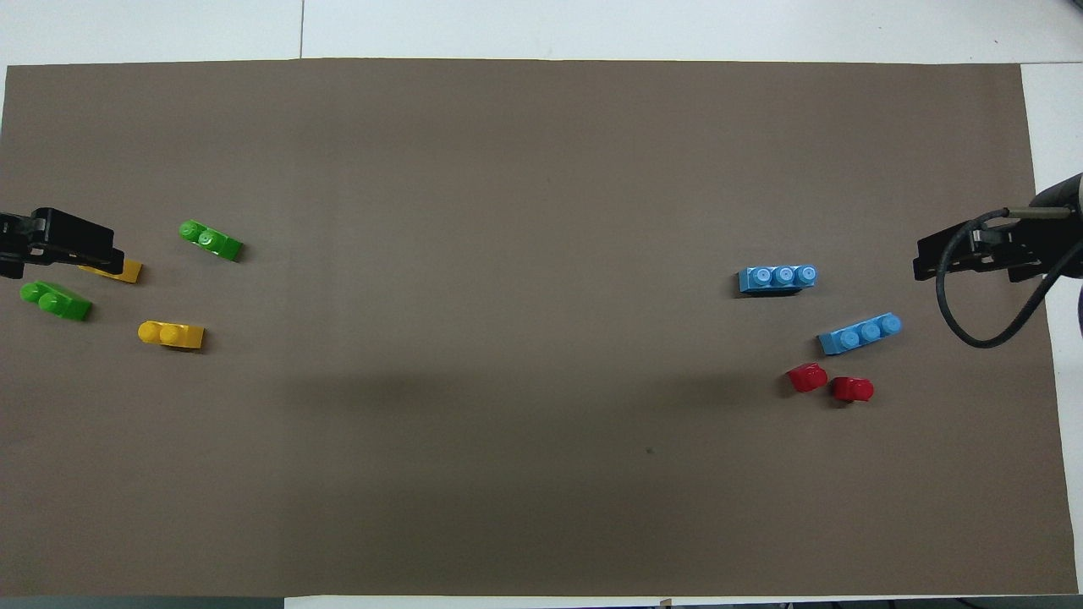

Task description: Remove green block with left arm and hold with right

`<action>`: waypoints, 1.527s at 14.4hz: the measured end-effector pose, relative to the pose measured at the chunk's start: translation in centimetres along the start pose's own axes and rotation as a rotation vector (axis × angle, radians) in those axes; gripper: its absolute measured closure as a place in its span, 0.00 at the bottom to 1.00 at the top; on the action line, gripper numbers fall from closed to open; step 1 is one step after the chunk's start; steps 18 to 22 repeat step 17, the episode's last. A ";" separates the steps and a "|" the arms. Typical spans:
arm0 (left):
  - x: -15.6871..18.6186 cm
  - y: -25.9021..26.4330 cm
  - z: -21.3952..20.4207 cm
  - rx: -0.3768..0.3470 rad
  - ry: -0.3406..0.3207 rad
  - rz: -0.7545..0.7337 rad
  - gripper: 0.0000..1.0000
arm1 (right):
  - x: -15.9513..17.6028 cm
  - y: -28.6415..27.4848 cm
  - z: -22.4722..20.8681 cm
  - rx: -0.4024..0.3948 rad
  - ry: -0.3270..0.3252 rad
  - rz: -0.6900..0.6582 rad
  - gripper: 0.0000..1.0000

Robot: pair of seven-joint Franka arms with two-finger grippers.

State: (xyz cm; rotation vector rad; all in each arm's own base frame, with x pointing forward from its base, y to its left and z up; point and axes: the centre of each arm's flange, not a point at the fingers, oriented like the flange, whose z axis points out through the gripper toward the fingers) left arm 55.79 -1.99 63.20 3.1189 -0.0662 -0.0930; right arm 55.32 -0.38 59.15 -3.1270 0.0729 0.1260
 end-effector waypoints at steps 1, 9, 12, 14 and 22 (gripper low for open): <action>0.1 -0.1 -0.1 0.000 0.009 -0.001 0.00 | 0.0 0.0 0.0 0.000 0.000 0.000 0.00; 1.1 -0.1 -0.2 0.001 0.091 -0.001 0.00 | 0.0 0.0 0.0 0.000 0.000 0.000 0.00; 1.5 -0.1 0.3 0.001 0.110 -0.002 0.00 | 0.0 0.0 0.0 0.000 0.000 0.000 0.00; 1.6 -0.2 0.5 0.001 0.110 -0.004 0.00 | 0.0 0.0 0.0 0.000 0.000 0.000 0.00; 1.5 -0.3 0.4 0.001 0.111 -0.005 0.00 | 0.0 0.0 0.0 0.000 0.000 0.000 0.00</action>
